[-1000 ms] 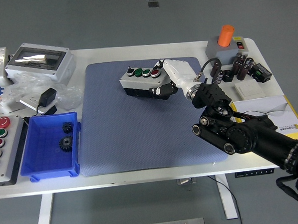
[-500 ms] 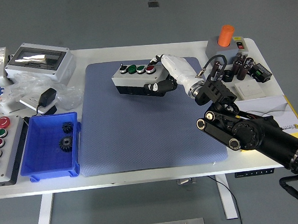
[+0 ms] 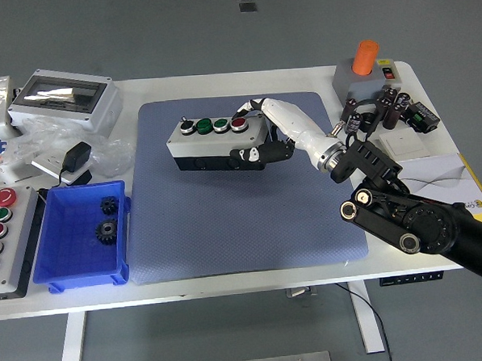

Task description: Pick up the button,place it on the desk,press the button,press the button

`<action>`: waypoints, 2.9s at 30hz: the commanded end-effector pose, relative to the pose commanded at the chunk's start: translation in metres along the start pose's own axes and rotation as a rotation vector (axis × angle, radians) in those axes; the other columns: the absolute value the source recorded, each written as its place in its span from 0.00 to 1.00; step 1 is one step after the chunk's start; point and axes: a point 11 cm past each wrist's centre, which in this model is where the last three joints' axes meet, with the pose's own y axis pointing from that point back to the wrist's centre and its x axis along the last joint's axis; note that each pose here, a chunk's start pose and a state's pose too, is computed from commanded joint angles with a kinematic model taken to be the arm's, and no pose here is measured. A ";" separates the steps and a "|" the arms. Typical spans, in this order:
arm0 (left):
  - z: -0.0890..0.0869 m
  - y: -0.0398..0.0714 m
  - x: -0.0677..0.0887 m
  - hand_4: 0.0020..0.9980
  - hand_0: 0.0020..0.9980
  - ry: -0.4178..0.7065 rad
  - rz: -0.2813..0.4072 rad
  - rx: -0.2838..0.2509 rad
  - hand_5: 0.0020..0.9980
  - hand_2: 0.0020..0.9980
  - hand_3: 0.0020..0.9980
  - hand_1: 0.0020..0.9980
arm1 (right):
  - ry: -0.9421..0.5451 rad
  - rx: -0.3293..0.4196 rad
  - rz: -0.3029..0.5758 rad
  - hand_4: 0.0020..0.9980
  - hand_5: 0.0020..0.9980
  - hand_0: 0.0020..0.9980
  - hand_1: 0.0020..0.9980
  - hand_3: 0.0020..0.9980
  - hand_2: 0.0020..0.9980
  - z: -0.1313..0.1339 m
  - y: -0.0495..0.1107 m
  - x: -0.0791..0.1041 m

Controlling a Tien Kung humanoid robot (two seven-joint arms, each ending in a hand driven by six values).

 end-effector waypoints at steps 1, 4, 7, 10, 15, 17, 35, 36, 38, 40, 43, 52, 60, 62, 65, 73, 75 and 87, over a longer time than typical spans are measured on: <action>0.000 0.000 0.000 0.63 0.73 0.000 0.000 0.000 0.17 0.63 0.70 0.73 | -0.012 0.013 0.000 0.40 0.00 0.22 0.40 0.43 0.35 -0.001 0.004 -0.003; 0.000 0.000 -0.001 0.63 0.73 -0.001 -0.001 -0.001 0.17 0.63 0.70 0.73 | -0.048 0.043 -0.001 0.40 0.00 0.22 0.40 0.43 0.35 -0.003 0.014 -0.014; 0.000 0.000 -0.002 0.63 0.73 -0.001 -0.003 0.000 0.18 0.63 0.70 0.73 | -0.073 0.046 0.000 0.40 0.00 0.22 0.40 0.43 0.35 0.000 0.020 -0.020; -0.001 0.000 -0.002 0.63 0.73 -0.003 -0.004 0.001 0.18 0.63 0.70 0.73 | -0.095 0.042 0.002 0.40 0.00 0.22 0.40 0.43 0.35 0.003 0.025 -0.026; 0.000 0.000 -0.002 0.64 0.73 -0.004 -0.005 -0.001 0.18 0.64 0.70 0.73 | -0.109 0.030 0.001 0.40 0.00 0.24 0.41 0.43 0.35 0.010 0.029 -0.034; 0.000 0.000 -0.003 0.64 0.73 -0.006 -0.005 0.000 0.18 0.64 0.70 0.73 | -0.104 0.029 0.001 0.40 0.00 0.24 0.41 0.43 0.35 0.012 0.029 -0.035; 0.001 0.000 -0.002 0.64 0.73 -0.011 -0.007 -0.002 0.19 0.64 0.70 0.73 | 0.014 -0.010 -0.064 0.44 0.00 0.39 0.52 0.43 0.41 0.031 0.027 -0.042; 0.001 0.000 -0.002 0.64 0.73 -0.011 -0.007 -0.001 0.19 0.64 0.70 0.73 | 0.022 -0.013 -0.071 0.47 0.00 0.48 0.59 0.43 0.50 0.032 0.027 -0.042; 0.000 0.000 -0.002 0.64 0.73 -0.011 -0.008 0.000 0.19 0.64 0.70 0.73 | 0.030 -0.017 -0.081 0.47 0.00 0.48 0.59 0.43 0.50 0.033 0.027 -0.042; 0.000 0.000 -0.002 0.64 0.73 -0.011 -0.008 0.002 0.19 0.64 0.70 0.73 | 0.033 -0.018 -0.086 0.47 0.00 0.48 0.59 0.43 0.50 0.033 0.027 -0.041; 0.000 0.000 -0.003 0.64 0.73 -0.012 -0.009 0.002 0.19 0.64 0.70 0.73 | 0.034 -0.016 -0.091 0.45 0.00 0.61 0.67 0.53 0.63 0.032 0.026 -0.040; -0.001 0.000 -0.003 0.64 0.73 -0.012 -0.010 0.002 0.19 0.64 0.70 0.73 | 0.044 -0.019 -0.109 0.52 0.03 0.71 0.72 0.69 0.74 0.033 0.028 -0.042; -0.001 0.000 -0.002 0.64 0.73 -0.015 -0.011 0.002 0.19 0.64 0.70 0.73 | 0.063 -0.031 -0.125 0.64 0.02 0.73 0.75 0.79 0.78 0.035 0.028 -0.043; 0.000 0.000 -0.002 0.64 0.73 -0.015 -0.011 0.001 0.19 0.64 0.70 0.73 | 0.072 -0.034 -0.130 0.64 0.02 0.73 0.75 0.79 0.78 0.036 0.029 -0.043; 0.000 0.000 -0.002 0.64 0.73 -0.015 -0.012 0.000 0.19 0.64 0.70 0.73 | 0.094 -0.040 -0.137 0.64 0.02 0.73 0.75 0.79 0.78 0.037 0.028 -0.043; 0.001 0.000 -0.003 0.64 0.73 -0.015 -0.015 -0.003 0.18 0.64 0.69 0.73 | 0.182 -0.045 -0.146 0.68 0.04 0.76 0.78 0.89 0.84 0.039 0.026 -0.039; 0.001 0.000 -0.003 0.64 0.73 -0.015 -0.016 -0.003 0.18 0.64 0.69 0.73 | 0.193 -0.045 -0.146 0.68 0.04 0.76 0.78 0.89 0.84 0.039 0.026 -0.038; 0.001 0.000 -0.004 0.63 0.73 -0.013 -0.020 -0.005 0.18 0.63 0.69 0.73 | 0.185 -0.040 -0.149 0.69 0.04 0.78 0.79 0.92 0.86 0.036 0.027 -0.038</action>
